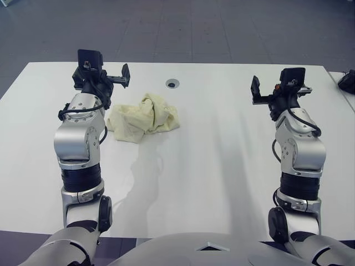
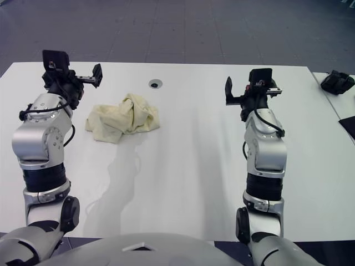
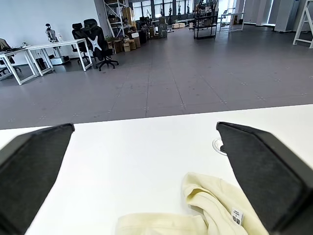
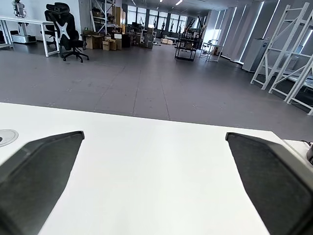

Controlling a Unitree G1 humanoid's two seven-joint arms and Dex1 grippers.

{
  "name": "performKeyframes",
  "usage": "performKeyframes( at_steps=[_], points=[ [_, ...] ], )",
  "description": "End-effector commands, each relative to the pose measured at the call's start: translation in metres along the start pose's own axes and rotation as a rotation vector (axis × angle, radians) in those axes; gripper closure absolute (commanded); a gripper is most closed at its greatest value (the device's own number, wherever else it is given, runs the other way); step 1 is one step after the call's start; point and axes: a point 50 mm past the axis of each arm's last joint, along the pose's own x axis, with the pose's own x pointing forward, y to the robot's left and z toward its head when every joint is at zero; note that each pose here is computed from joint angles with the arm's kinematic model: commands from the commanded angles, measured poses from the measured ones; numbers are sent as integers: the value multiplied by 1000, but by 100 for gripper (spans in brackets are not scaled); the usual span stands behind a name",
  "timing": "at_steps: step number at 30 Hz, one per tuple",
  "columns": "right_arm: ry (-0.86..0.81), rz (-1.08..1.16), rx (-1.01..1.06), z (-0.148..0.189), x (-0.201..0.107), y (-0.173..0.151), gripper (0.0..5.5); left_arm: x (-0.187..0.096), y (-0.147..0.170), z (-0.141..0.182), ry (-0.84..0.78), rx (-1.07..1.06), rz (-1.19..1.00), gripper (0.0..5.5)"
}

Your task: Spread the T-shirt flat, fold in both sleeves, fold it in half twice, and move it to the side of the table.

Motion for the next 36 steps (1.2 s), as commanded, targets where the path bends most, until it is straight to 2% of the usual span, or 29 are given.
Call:
performKeyframes(
  at_steps=[1, 8, 11, 15, 18, 21, 25, 33, 36],
  points=[
    [13, 18, -5, -4, -4, 4, 13, -3, -1, -2, 17, 26, -9, 10],
    [22, 30, -12, -6, -7, 4, 13, -1, -1, -13, 49, 41, -14, 10],
    [14, 18, -8, -5, -6, 3, 13, 18, 2, -32, 109, 74, -24, 10],
    [4, 8, -1, -5, -5, 4, 13, 50, -9, -73, 273, 151, -132, 10],
    [-10, 9, -2, -2, -2, 4, 13, 57, -17, -100, 380, 277, -227, 10],
    [-18, 4, -7, 0, -1, 2, 13, 53, -27, -117, 436, 393, -364, 10],
    [-19, 7, -12, 0, -1, 1, 13, 42, -38, -130, 459, 442, -512, 10],
    [-6, 36, -53, -3, -4, -1, 13, 1, -77, -115, 367, 388, -819, 10],
    [-2, 36, -60, -4, -5, -2, 13, -9, -80, -106, 349, 378, -871, 10]
  ],
)
